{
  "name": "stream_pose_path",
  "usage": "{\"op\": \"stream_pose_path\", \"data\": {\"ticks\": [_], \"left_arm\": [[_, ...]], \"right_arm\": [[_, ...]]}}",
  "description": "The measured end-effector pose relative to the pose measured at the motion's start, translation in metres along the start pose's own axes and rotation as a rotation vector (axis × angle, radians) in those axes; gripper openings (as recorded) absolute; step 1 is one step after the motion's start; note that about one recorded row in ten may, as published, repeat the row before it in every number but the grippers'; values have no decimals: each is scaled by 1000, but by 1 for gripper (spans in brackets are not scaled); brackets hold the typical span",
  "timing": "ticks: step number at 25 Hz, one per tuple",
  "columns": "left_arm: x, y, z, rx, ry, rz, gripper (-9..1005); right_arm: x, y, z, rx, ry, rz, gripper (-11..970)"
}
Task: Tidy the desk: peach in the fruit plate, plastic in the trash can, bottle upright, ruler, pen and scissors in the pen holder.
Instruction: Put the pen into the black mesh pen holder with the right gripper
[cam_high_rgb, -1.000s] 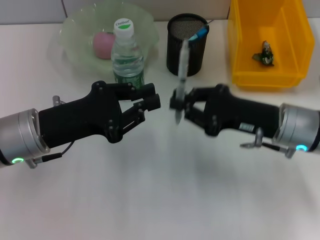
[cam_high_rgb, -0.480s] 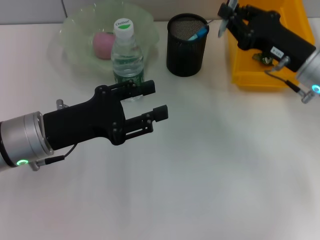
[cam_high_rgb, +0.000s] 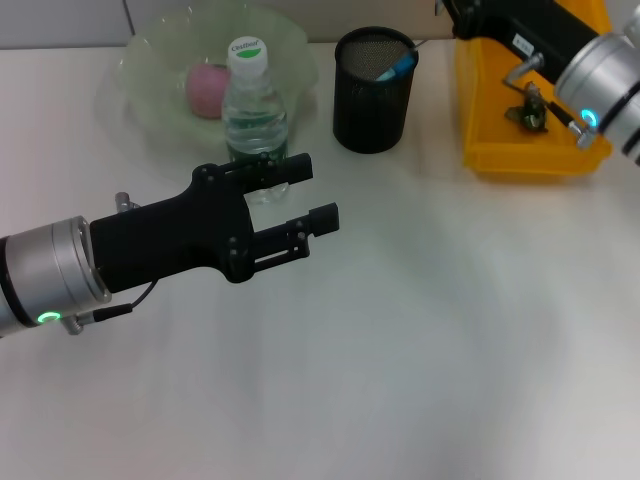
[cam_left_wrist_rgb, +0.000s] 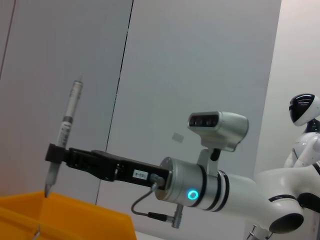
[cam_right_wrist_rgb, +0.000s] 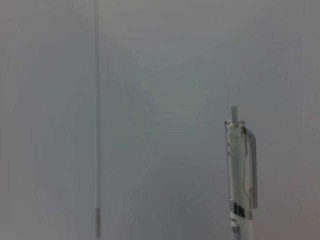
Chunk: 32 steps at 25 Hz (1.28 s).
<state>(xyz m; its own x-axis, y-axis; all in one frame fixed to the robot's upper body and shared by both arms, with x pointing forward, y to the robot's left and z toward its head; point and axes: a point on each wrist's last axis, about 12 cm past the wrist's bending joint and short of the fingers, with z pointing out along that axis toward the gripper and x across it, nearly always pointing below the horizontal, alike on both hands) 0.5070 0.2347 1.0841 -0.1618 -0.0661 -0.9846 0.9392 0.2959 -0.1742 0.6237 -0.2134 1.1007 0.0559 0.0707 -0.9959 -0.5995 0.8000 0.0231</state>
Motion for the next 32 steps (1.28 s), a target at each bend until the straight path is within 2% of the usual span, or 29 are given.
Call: {"op": "stream_pose_path", "data": {"ticks": [3,5,10,24,32], "left_arm": [[-2,1,1,-2,-2,4,646],[-2,2,2,-2,-3,6,646],[-5,7,6,-14,6,17,646],[-7,11,10,-20,12,24,647],[-8,11,10,-21,11,24,647]], "right_arm": [[0,-1,7,15,25,-4,139],[2,0,21,34,79,-7,139],[4,3,28,29,115,-13,139],[12,12,28,-22,164,-35,139],[12,12,27,-21,162,-37,205]]}}
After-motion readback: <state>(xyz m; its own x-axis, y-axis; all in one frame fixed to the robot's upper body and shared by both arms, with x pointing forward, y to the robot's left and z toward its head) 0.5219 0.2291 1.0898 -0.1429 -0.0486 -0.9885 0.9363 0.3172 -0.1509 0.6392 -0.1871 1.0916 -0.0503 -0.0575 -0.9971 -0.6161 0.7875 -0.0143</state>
